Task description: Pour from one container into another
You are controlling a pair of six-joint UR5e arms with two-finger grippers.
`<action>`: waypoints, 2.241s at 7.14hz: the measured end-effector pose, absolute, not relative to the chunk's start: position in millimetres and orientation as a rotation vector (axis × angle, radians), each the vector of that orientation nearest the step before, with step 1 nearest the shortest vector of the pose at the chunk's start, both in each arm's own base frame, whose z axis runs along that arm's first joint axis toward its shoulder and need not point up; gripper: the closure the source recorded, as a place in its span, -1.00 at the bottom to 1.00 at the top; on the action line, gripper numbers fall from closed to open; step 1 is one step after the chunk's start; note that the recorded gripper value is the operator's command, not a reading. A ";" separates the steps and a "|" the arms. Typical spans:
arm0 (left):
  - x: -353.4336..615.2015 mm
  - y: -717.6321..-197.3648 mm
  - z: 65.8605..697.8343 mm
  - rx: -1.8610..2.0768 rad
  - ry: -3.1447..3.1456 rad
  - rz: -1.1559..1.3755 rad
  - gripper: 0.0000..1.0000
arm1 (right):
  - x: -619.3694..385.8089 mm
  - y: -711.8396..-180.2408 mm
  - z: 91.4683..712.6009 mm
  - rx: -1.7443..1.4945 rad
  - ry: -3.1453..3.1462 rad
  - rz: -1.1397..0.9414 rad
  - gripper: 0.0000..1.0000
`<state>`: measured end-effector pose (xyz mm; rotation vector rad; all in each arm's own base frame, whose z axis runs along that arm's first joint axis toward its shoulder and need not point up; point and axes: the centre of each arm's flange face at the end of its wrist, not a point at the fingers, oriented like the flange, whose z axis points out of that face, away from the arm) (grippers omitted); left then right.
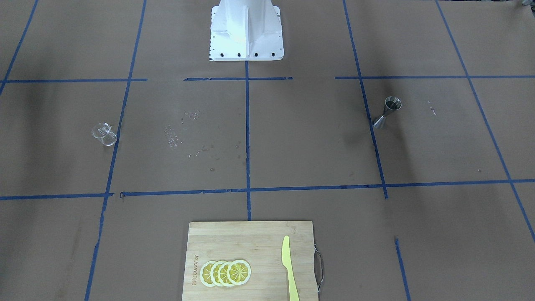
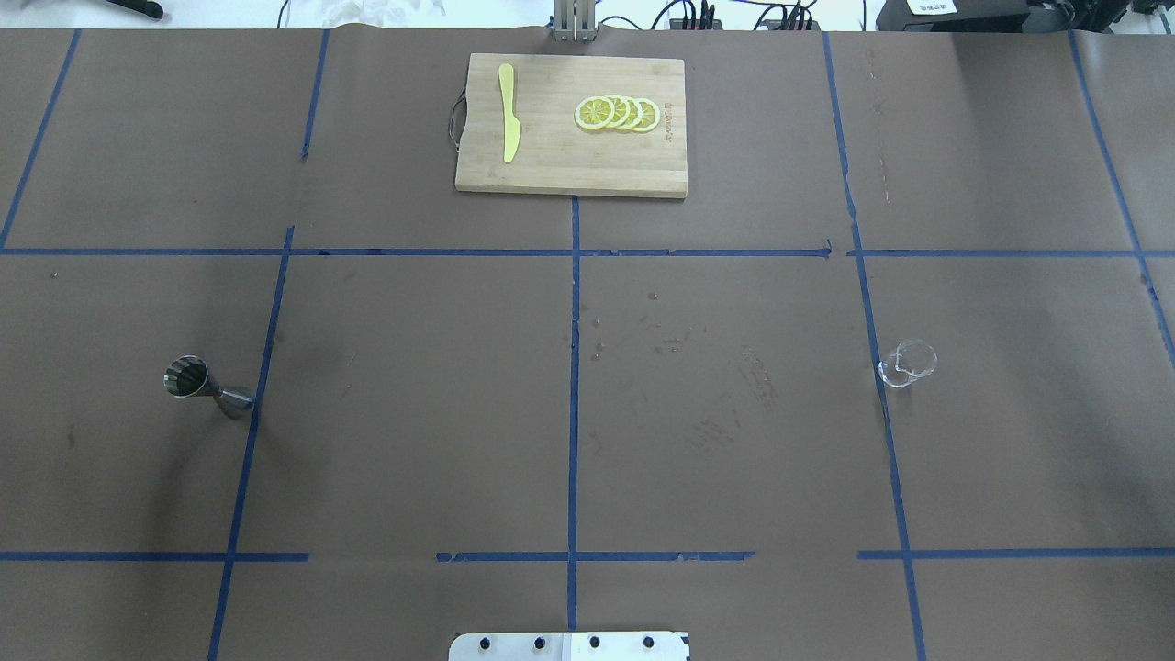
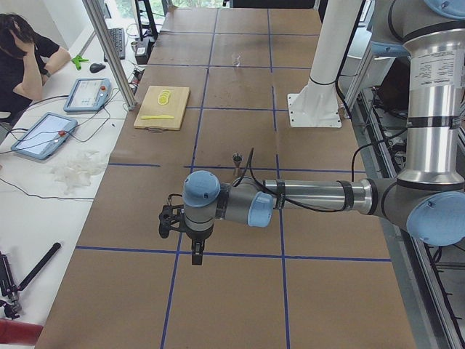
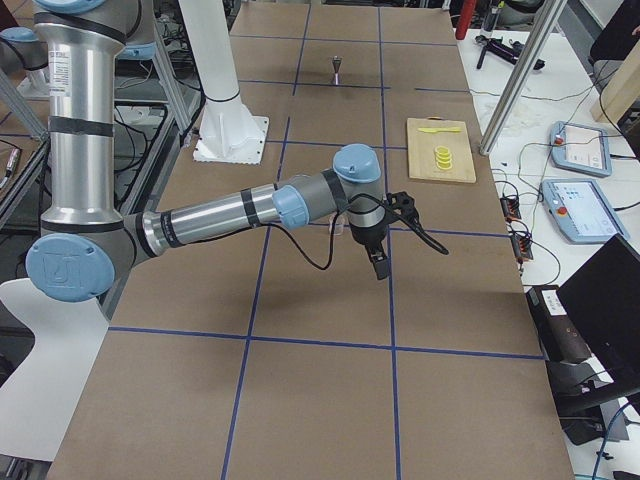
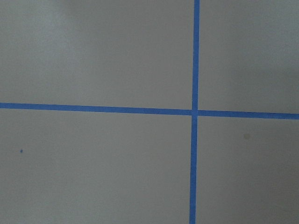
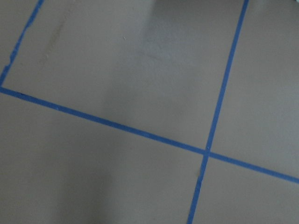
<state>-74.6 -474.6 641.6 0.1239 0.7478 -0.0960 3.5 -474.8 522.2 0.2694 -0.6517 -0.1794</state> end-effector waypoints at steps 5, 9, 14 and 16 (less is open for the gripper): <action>-72.7 -474.1 641.3 0.116 0.765 -0.096 -1.00 | 5.2 -432.7 579.7 -0.026 -0.722 -0.085 -1.00; -69.3 -468.3 644.0 0.098 0.802 -0.097 -1.00 | 5.4 -423.6 583.5 -0.043 -0.736 -0.080 -1.00; -59.9 -434.0 666.4 0.106 0.880 0.005 -1.00 | 39.5 -380.3 622.7 -0.068 -0.720 -0.057 -1.00; -59.3 -433.2 665.5 0.111 0.884 0.012 -1.00 | 48.8 -373.1 628.8 -0.050 -0.719 -0.067 -1.00</action>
